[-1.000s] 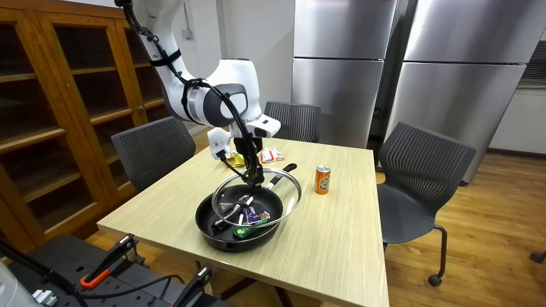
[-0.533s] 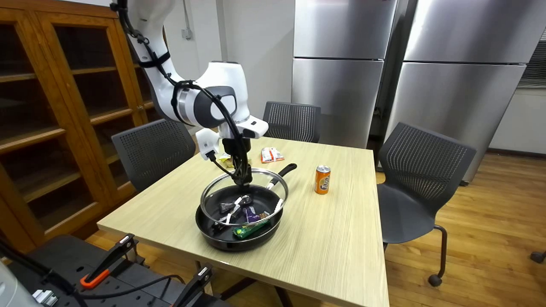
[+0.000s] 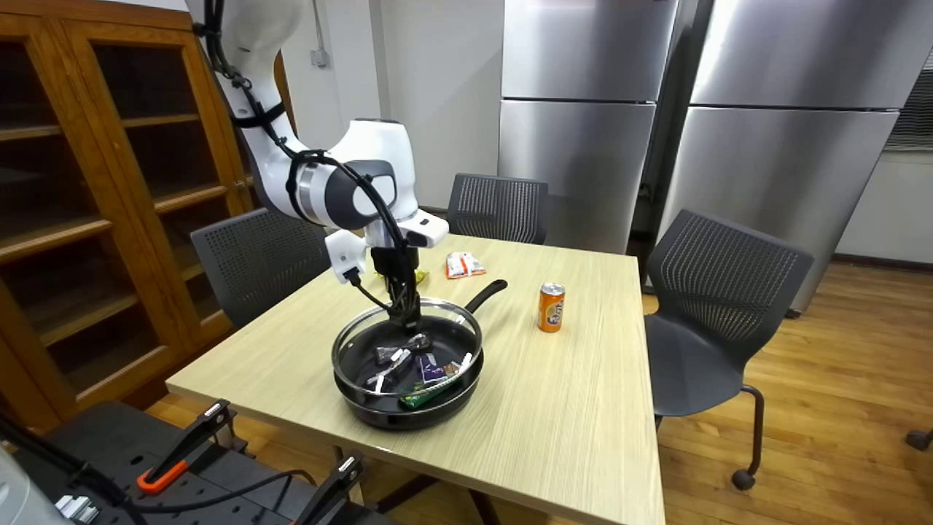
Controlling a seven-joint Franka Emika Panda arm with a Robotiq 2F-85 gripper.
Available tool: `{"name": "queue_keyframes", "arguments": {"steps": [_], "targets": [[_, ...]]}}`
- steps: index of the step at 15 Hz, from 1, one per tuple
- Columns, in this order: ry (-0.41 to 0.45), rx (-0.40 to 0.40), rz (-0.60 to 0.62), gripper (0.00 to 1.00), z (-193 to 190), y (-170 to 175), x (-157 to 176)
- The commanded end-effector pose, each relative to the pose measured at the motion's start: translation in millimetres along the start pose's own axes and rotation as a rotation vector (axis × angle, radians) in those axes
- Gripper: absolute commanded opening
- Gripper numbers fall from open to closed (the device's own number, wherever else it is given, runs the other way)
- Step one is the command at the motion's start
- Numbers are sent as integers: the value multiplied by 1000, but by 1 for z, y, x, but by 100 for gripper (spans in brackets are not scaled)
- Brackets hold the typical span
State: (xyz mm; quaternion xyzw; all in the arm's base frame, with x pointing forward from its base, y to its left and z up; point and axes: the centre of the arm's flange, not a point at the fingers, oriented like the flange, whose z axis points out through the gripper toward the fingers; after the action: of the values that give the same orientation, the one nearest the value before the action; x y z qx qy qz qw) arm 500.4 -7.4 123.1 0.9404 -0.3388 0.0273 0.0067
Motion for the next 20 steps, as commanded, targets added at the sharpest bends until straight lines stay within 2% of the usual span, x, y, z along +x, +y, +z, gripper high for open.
{"name": "queue_keyframes", "arguments": {"steps": [1, 20], "targets": [[1, 9, -27, 39, -8, -8, 6], [-16, -16, -58, 39, 9, -12, 9]]}}
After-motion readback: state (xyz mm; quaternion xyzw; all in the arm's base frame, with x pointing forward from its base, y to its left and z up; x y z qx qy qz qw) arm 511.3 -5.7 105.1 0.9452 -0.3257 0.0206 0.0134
